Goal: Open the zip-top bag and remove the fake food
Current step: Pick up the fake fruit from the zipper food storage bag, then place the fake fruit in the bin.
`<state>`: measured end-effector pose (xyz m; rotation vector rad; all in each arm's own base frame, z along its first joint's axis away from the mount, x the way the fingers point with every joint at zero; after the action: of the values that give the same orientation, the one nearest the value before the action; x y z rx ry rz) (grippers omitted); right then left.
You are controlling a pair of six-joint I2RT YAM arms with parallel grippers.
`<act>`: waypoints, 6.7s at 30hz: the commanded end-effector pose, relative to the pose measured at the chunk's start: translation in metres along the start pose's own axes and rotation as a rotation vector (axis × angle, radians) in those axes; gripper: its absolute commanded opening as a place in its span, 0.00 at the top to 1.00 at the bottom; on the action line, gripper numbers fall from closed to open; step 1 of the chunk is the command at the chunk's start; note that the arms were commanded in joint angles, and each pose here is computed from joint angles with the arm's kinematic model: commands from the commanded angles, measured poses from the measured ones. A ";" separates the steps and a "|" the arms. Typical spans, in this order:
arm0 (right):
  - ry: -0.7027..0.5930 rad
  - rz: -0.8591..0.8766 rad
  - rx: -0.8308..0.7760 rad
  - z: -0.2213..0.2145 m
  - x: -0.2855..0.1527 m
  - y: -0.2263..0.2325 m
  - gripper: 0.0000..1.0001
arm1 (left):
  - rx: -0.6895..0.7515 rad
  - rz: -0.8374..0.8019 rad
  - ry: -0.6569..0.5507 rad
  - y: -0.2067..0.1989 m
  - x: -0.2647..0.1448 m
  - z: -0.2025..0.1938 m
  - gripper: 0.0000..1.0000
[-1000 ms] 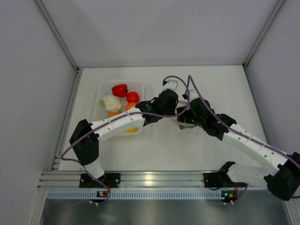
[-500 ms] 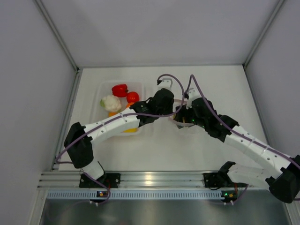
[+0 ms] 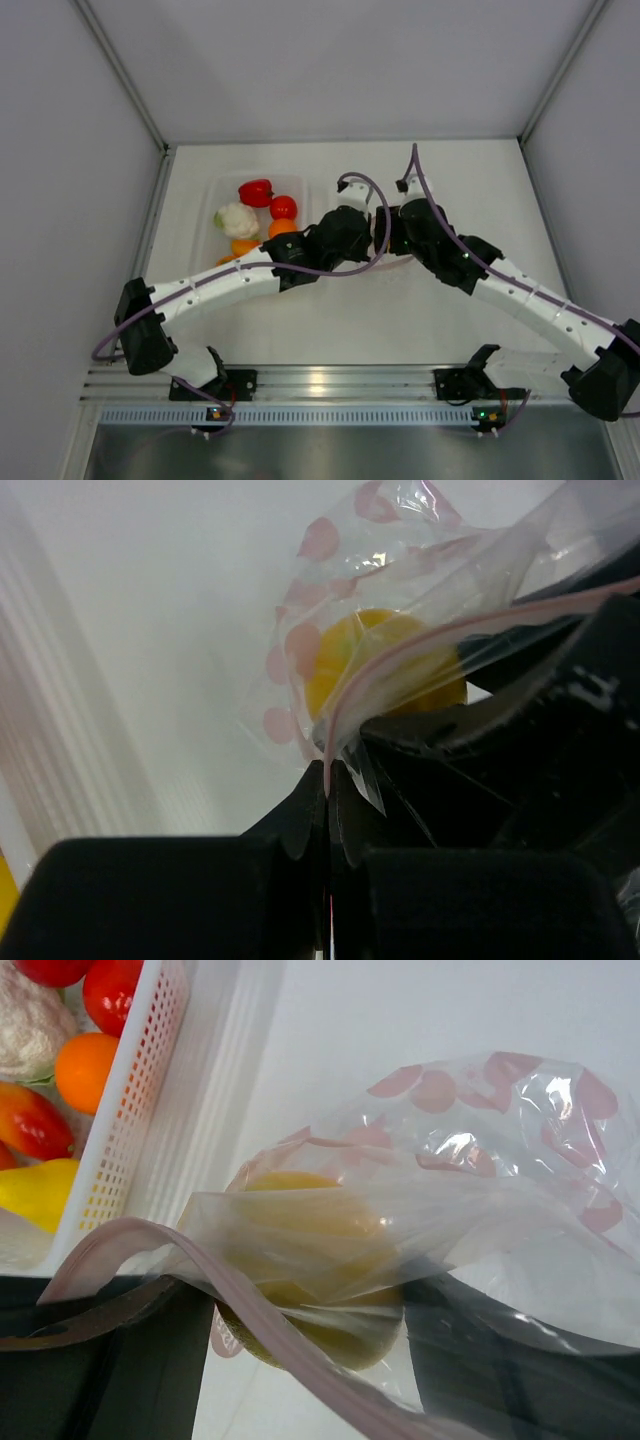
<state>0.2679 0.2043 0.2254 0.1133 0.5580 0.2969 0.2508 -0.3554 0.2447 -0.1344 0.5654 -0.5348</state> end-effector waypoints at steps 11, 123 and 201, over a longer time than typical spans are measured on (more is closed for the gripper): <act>-0.208 0.238 0.303 0.049 -0.021 0.045 1.00 | 0.083 0.229 -0.080 0.025 -0.008 -0.021 1.00; 0.182 1.188 0.651 0.043 -0.128 0.169 1.00 | -0.490 0.249 -0.618 0.131 -0.061 0.032 1.00; -0.143 0.395 0.183 0.160 0.053 0.112 0.01 | -0.468 0.123 -0.372 0.114 -0.056 -0.053 1.00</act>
<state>0.3579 0.3990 0.2495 0.2484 0.6532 0.7042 0.2182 -0.2250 0.1564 -0.6262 0.3955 -0.2833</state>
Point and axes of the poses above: each gripper's point midway between its finger pads, its own x axis out along the fingers, its own y axis along the line the jaws close on, z = x × y, the point moved 1 cm from there along -x, back along the fingers, and after that the axes turned 2 degrees about x, right-handed, at the moved point
